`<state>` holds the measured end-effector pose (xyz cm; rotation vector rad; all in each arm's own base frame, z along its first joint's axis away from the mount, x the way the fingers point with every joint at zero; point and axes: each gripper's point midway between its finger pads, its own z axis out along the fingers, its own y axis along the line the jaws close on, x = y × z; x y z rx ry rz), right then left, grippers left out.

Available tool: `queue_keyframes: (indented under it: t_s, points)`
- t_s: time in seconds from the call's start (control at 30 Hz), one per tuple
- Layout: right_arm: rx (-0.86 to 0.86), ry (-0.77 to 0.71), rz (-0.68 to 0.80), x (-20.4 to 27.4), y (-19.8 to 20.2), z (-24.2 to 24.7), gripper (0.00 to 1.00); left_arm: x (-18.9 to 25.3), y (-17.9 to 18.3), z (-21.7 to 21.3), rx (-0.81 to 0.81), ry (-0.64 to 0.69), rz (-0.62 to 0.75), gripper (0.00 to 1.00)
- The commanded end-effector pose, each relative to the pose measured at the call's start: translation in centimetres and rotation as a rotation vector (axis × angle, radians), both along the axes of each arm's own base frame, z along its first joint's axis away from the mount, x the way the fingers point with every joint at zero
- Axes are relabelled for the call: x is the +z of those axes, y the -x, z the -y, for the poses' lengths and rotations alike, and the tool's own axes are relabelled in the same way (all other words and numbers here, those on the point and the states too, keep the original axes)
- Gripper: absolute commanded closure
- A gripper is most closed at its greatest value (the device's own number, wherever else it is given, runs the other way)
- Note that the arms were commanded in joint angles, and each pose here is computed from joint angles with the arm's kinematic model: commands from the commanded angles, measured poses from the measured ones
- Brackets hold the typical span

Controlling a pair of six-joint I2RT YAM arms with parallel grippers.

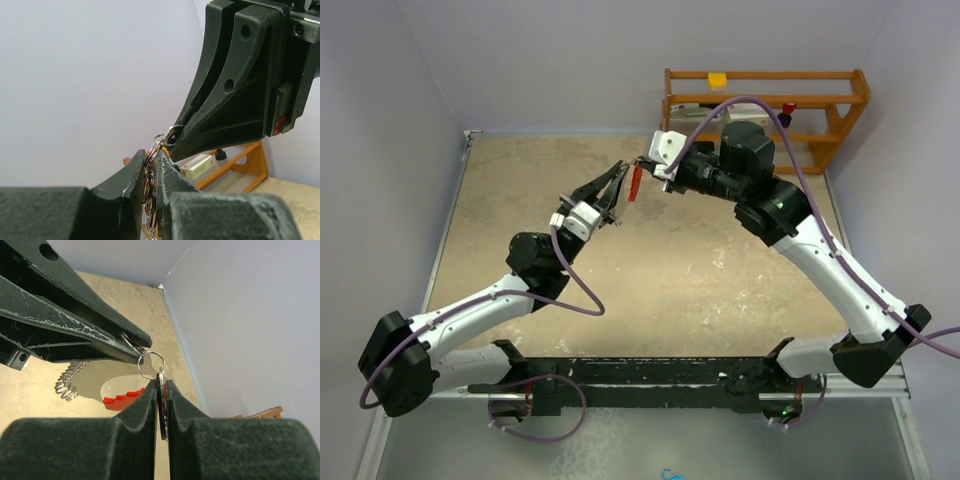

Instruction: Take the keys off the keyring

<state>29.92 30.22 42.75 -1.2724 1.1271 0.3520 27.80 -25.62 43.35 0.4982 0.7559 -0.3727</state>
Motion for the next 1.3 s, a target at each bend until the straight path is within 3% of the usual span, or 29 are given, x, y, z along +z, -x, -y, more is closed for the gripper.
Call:
queue_keyframes:
  t_s: [0.0,0.33,0.6,0.83,1.13,1.27]
  points:
    - [-0.084,-0.054,0.083,2.6,-1.0,1.7,0.89,4.5,3.0,-3.0,-0.002,0.122,0.128,1.0]
    - [-0.109,-0.061,0.095,2.6,-1.2,2.1,0.89,5.9,5.0,-5.3,0.011,0.173,0.175,1.0]
    - [-0.085,-0.073,0.108,3.4,-0.5,2.1,0.89,6.0,3.1,-4.8,0.021,0.2,0.084,0.99]
    - [-0.077,-0.078,0.118,3.3,0.0,2.3,0.89,5.2,-0.4,-1.9,0.029,0.084,-0.127,0.59]
    - [-0.071,-0.081,0.116,3.0,0.0,2.2,0.89,3.2,0.5,-1.5,-0.046,0.094,-0.196,0.56]
    - [-0.07,-0.083,0.117,2.9,0.1,2.2,0.89,2.3,1.0,-0.8,-0.088,0.04,-0.229,0.58]
